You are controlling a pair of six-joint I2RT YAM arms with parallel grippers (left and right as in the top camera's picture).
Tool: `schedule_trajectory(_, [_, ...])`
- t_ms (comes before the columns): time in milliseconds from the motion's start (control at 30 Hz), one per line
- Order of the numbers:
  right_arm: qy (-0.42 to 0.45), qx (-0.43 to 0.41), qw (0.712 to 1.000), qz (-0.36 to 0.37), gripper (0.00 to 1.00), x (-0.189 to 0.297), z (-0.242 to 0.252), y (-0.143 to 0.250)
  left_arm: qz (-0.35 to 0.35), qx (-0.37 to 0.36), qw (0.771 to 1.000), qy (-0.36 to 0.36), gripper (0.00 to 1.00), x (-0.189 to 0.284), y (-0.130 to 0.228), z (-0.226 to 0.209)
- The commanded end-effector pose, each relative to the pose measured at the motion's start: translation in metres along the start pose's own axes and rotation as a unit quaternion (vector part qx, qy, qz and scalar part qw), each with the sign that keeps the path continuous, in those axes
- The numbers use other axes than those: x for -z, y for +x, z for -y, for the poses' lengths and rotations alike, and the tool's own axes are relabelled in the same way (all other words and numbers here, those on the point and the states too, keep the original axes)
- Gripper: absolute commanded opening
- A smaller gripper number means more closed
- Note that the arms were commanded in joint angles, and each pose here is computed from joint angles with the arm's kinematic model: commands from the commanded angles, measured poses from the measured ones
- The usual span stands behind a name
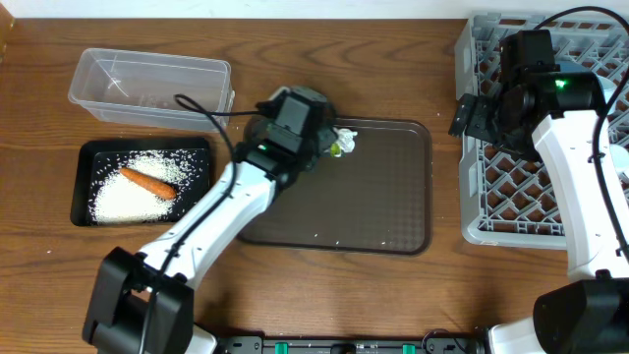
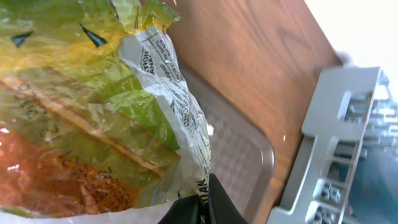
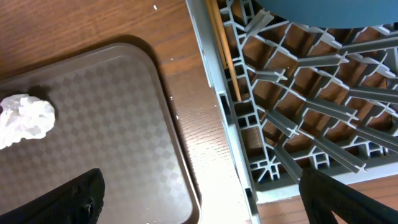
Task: Sort waste into correct bins and load items into the dishwasher rack
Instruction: 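Carry the wrapper to the clear plastic bin and release it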
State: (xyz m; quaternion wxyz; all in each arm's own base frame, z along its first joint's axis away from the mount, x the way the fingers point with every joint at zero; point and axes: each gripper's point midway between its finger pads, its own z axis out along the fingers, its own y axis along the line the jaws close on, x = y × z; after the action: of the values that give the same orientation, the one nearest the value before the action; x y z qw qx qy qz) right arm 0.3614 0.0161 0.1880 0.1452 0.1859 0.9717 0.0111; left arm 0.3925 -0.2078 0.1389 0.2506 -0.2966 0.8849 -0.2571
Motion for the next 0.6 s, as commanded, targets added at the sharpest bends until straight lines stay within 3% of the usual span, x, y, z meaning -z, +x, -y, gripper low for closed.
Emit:
schedule_trajectory(0, [0.003,-0.005,1.0,0.001,0.99,0.0,0.003,-0.003,0.05,0.008,0.999,-0.009,0.06,0.01,-0.036,-0.007])
schedule_trajectory(300, [0.003,-0.005,1.0,0.001,0.99,0.0,0.003,-0.003,0.222,0.037,0.971,-0.083,0.06,0.031,-0.13,-0.051])
schedule_trajectory(567, [0.003,-0.005,1.0,0.001,0.99,0.0,0.003,-0.003,0.309,0.03,0.949,-0.06,0.06,0.043,-0.195,-0.055])
